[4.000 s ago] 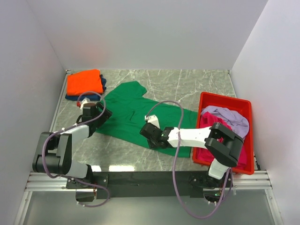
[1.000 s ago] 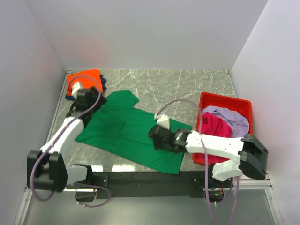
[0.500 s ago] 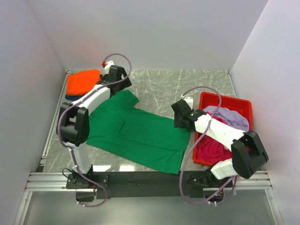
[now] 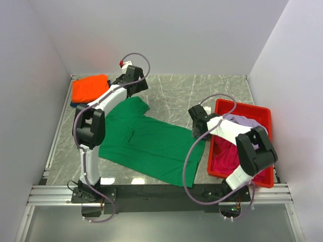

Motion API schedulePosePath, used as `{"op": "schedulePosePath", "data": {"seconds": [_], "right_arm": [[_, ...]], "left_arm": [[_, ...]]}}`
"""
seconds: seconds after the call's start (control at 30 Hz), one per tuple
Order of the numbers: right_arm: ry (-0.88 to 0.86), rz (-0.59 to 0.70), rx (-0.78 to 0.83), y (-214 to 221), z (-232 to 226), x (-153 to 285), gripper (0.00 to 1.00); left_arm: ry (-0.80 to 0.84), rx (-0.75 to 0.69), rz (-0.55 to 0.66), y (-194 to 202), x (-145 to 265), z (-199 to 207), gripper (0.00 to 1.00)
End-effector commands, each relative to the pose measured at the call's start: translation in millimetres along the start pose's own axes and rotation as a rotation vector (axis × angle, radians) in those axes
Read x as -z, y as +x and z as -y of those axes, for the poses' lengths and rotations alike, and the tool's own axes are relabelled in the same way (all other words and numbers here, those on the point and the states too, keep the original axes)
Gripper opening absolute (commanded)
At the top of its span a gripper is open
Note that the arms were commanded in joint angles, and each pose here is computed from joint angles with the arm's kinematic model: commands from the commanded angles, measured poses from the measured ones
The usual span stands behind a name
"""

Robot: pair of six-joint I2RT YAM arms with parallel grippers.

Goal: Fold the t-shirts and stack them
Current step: Fold the tshirt

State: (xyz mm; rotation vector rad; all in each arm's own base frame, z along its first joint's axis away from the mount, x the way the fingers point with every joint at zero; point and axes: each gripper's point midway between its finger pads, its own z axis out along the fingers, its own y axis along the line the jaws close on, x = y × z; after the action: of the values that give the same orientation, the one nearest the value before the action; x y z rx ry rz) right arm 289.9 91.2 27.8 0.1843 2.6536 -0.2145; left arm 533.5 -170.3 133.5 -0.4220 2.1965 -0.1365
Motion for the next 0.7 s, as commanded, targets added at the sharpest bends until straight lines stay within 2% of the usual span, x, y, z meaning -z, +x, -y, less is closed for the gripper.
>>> {"op": "schedulePosePath", "data": {"seconds": [0.0,0.47,0.57,0.67], "right_arm": [[0.007,0.034,-0.023,-23,-2,-1,0.57],[0.073,-0.063,-0.043,-15,22,-22,0.54],[0.066,-0.084,-0.035,-10,20,-24,0.51],[0.06,-0.081,-0.039,-9,20,-23,0.44]], "left_arm": [[-0.016,-0.038,0.017,-8,-2,5,0.97],[-0.023,-0.076,0.01,-5,-18,10,0.96],[-0.043,-0.098,0.012,-3,-24,9,0.96],[-0.068,-0.121,0.012,1,-30,6,0.95]]}}
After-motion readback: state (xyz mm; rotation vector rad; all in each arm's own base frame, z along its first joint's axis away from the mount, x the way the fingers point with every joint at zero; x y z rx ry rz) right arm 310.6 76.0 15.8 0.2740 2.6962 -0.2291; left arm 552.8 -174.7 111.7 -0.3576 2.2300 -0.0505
